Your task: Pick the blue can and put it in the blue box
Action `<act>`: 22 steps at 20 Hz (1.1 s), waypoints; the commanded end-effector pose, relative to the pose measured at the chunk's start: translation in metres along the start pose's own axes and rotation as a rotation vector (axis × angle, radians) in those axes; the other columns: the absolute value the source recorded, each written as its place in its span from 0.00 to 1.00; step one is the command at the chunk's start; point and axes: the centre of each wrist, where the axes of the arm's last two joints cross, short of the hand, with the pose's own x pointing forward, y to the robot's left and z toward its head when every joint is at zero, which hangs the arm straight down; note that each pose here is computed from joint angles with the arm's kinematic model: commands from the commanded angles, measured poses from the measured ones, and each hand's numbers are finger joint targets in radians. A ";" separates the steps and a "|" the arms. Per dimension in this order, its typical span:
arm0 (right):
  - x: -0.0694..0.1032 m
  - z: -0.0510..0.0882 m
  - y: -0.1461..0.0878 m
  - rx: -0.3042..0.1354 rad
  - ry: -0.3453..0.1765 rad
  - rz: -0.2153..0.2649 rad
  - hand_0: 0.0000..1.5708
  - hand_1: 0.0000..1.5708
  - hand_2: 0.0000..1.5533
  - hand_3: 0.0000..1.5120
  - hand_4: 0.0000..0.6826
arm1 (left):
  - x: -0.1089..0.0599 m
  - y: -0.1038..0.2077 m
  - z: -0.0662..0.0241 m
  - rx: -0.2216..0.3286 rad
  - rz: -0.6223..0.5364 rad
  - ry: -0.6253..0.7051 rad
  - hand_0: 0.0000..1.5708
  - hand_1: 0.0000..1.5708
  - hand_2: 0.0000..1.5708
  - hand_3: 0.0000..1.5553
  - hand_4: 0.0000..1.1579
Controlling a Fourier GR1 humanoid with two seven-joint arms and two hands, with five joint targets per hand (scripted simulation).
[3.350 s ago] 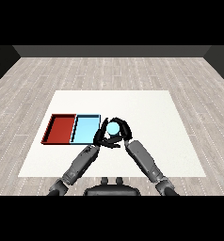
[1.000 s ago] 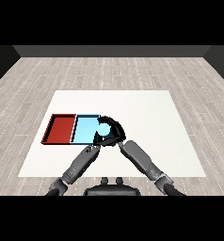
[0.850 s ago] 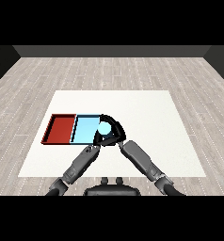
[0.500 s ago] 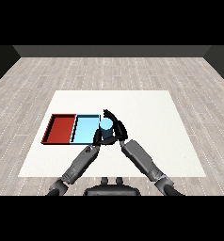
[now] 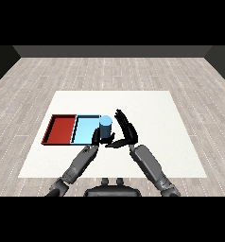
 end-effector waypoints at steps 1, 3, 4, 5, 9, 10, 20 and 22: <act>0.017 0.028 -0.025 -0.046 -0.046 0.008 0.00 0.00 0.00 0.00 0.00 | 0.002 0.014 -0.0018 0.017 -0.016 0.010 1.00 1.00 1.00 0.96 0.97; 0.010 0.032 -0.038 -0.073 -0.070 -0.001 0.00 0.00 0.00 0.00 0.00 | -0.011 0.010 0.0014 0.020 -0.035 0.002 1.00 1.00 1.00 0.96 0.97; 0.025 0.023 -0.026 -0.091 -0.086 0.016 0.00 0.00 0.00 0.00 0.00 | -0.006 0.020 -0.0036 0.004 -0.041 0.003 1.00 1.00 1.00 0.96 0.97; 0.038 0.038 -0.040 -0.104 -0.081 -0.003 0.00 0.00 0.00 0.00 0.00 | 0.003 0.002 -0.0109 0.014 -0.058 0.006 1.00 1.00 1.00 0.96 0.97; 0.048 0.048 -0.062 -0.192 -0.163 -0.024 0.00 0.00 0.00 0.00 0.00 | 0.017 0.031 -0.0139 0.046 -0.096 0.026 1.00 1.00 1.00 0.96 0.98; 0.045 0.078 -0.081 -0.188 -0.169 0.012 0.00 0.00 0.00 0.00 0.00 | -0.004 0.038 0.0017 0.066 -0.107 0.040 1.00 1.00 1.00 0.96 0.98; 0.052 0.093 -0.091 -0.300 -0.137 0.054 0.00 0.00 0.00 0.00 0.00 | -0.012 0.151 -0.0227 0.281 -0.230 0.269 1.00 1.00 1.00 0.97 0.94; 0.065 0.072 -0.105 -0.293 -0.137 0.070 0.00 0.00 0.00 0.00 0.00 | -0.012 0.177 -0.0327 0.294 -0.203 0.313 1.00 1.00 1.00 0.97 0.94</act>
